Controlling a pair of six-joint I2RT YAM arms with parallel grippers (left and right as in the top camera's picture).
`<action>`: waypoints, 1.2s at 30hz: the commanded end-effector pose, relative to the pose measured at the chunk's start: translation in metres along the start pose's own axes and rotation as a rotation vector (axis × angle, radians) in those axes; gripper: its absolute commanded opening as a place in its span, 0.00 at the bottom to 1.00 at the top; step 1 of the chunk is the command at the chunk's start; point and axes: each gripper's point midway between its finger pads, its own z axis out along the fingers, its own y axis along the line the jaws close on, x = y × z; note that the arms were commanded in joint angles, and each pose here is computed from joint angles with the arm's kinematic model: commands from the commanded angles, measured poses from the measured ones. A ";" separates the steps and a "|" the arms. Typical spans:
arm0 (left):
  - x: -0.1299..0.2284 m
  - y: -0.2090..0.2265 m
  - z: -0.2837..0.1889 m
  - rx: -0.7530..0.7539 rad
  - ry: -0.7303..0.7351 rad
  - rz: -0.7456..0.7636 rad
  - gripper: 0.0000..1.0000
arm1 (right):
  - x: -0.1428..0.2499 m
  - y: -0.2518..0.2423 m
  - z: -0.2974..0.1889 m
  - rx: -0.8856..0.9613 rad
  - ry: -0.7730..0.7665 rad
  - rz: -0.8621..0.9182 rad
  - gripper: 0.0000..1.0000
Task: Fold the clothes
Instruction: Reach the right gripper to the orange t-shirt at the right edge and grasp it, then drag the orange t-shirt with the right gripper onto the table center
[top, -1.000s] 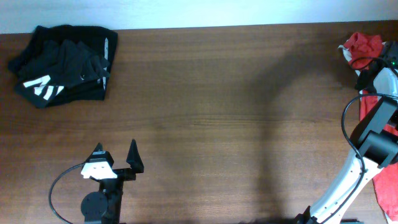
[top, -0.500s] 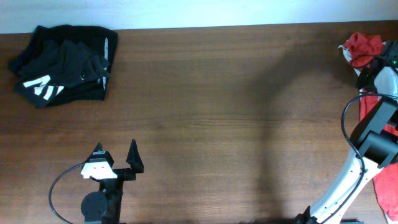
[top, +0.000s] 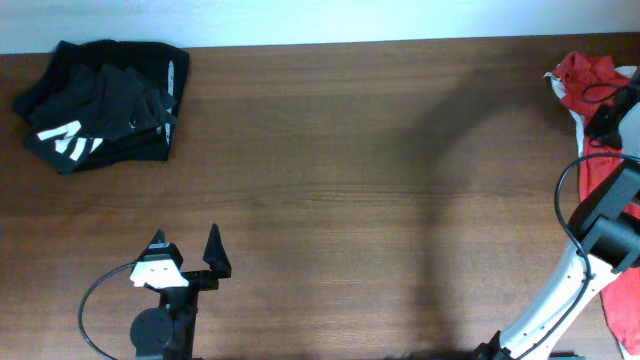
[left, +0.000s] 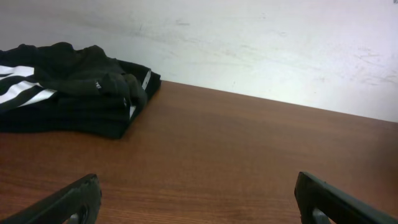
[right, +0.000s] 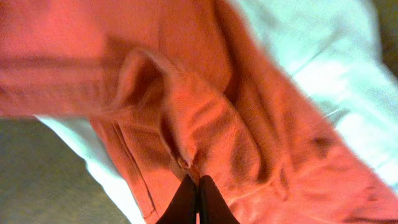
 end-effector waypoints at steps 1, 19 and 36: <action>0.001 0.002 0.000 -0.007 0.000 -0.006 0.99 | -0.057 0.008 -0.088 -0.067 -0.156 0.075 0.04; 0.001 0.002 0.000 -0.006 0.000 -0.006 0.99 | 0.317 0.426 -0.587 -1.017 -0.349 -0.911 0.90; 0.001 0.002 0.000 -0.007 0.000 -0.006 0.99 | 0.328 0.160 -0.423 -0.411 0.334 -0.621 1.00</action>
